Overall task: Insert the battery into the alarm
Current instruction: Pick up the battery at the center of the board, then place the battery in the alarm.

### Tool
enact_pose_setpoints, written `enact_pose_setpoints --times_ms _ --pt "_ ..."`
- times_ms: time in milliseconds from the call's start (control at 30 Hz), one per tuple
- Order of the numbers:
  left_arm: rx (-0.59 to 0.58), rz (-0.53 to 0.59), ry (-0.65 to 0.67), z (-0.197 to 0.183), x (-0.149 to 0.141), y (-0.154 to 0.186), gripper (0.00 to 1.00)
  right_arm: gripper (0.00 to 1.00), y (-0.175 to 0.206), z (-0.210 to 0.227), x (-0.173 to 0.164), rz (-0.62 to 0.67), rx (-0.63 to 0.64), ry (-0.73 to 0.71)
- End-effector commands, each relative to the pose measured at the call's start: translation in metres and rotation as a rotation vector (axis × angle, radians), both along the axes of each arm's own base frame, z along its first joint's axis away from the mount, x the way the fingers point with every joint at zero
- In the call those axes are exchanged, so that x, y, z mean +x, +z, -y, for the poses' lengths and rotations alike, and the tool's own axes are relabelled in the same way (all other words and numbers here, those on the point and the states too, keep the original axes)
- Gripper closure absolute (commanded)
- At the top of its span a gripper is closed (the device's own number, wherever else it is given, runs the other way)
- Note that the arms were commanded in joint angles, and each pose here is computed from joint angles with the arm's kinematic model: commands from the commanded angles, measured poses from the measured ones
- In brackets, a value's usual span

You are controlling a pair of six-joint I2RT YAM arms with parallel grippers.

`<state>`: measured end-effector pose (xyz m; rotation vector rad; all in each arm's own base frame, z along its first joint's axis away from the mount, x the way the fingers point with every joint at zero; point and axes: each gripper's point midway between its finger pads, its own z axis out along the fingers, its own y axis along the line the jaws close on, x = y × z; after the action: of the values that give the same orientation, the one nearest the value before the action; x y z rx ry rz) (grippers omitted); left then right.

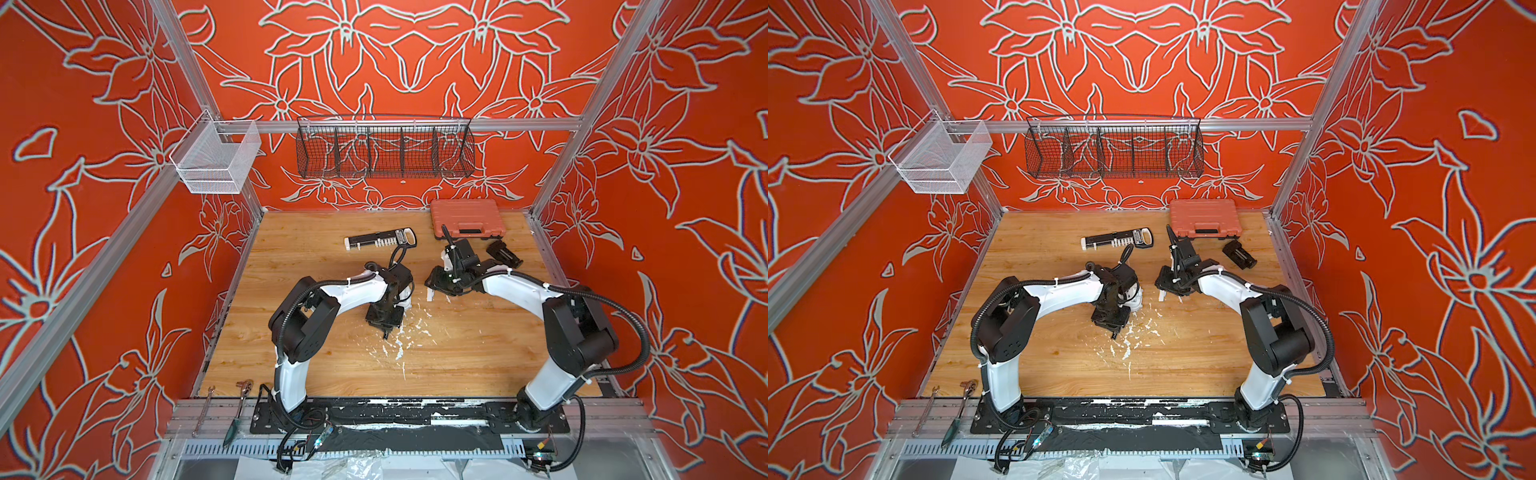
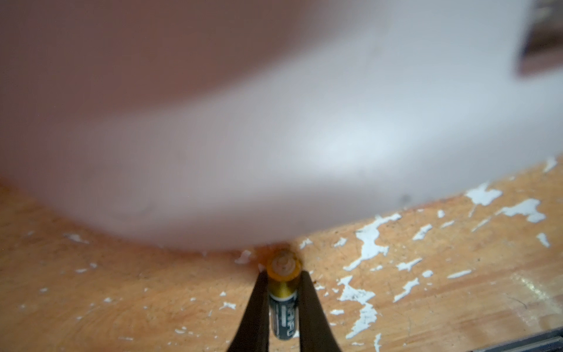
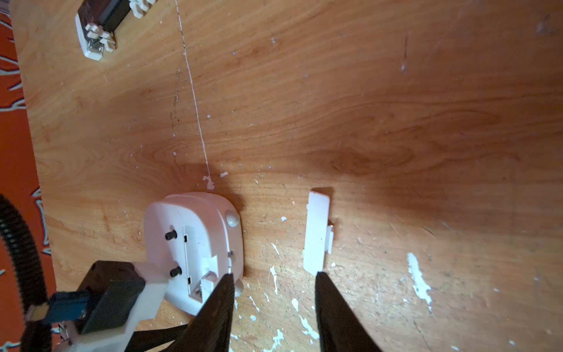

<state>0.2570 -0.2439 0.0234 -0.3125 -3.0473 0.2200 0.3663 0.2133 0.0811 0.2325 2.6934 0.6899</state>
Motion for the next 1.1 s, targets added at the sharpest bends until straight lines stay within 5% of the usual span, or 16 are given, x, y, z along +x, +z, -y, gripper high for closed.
enact_pose_setpoints --times_ms 0,500,867,1067 --pt "0.014 -0.014 -0.003 0.0 -0.005 0.0 0.87 0.54 -0.004 -0.002 -0.001 -0.026 -0.035 0.026" --pt "-0.148 0.113 -0.006 0.021 0.01 0.054 0.9 0.54 -0.015 -0.024 0.011 -0.044 -0.047 0.073" --pt "-0.297 0.354 0.014 0.058 0.067 0.124 0.9 0.54 0.006 -0.003 -0.008 0.011 -0.037 0.016" --pt "-0.248 0.462 0.045 0.06 0.1 0.123 0.9 0.54 0.018 0.014 -0.025 0.027 -0.05 0.0"
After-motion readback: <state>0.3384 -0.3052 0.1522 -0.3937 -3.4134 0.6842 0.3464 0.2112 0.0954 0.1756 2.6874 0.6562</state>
